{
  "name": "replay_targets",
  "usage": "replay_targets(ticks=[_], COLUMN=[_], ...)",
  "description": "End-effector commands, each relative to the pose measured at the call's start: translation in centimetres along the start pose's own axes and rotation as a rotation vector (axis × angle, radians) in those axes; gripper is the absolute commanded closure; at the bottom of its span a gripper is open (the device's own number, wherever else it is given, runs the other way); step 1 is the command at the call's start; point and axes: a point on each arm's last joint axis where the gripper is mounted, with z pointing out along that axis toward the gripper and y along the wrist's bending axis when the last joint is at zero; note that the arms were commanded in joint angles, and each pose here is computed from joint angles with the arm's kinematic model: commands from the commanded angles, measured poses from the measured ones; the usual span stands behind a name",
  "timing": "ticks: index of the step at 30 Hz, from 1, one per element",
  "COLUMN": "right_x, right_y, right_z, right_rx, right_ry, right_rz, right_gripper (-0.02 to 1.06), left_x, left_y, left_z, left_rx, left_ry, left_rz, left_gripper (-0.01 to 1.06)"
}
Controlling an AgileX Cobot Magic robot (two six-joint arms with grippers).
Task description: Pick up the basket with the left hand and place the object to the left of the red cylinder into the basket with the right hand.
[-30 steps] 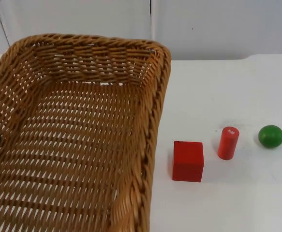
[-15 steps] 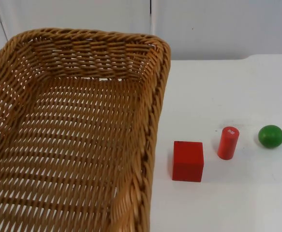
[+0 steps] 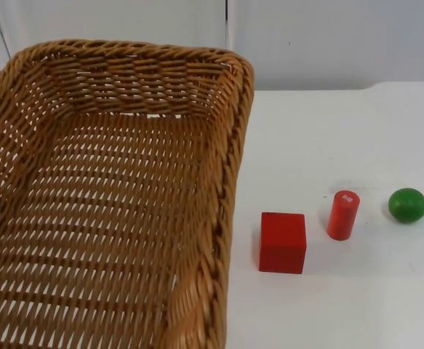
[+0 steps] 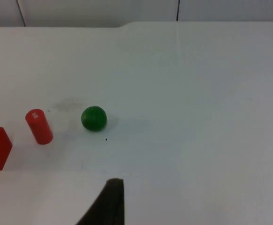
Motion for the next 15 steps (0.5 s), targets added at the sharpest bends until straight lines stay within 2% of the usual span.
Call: replay_targets(ticks=[1, 9, 15], right_x=[-0.7, -4.0, -6.3], right_y=[0.0, 0.1, 0.1], right_z=[-0.1, 2.1, 4.0], right_rx=[0.007, 0.0, -0.004], right_ry=[-0.031, -0.004, 0.033], right_rz=[-0.007, -0.069, -0.074], right_gripper=[-0.01, -0.01, -0.01], left_x=[0.1, 0.1, 0.1], left_y=[-0.4, -0.4, -0.4], left_z=[-0.2, -0.2, -0.2], left_rx=[0.026, 0.026, 0.028], left_ry=[-0.02, -0.02, -0.02], left_rz=[-0.013, -0.013, -0.014], left_gripper=[1.05, 1.05, 1.05])
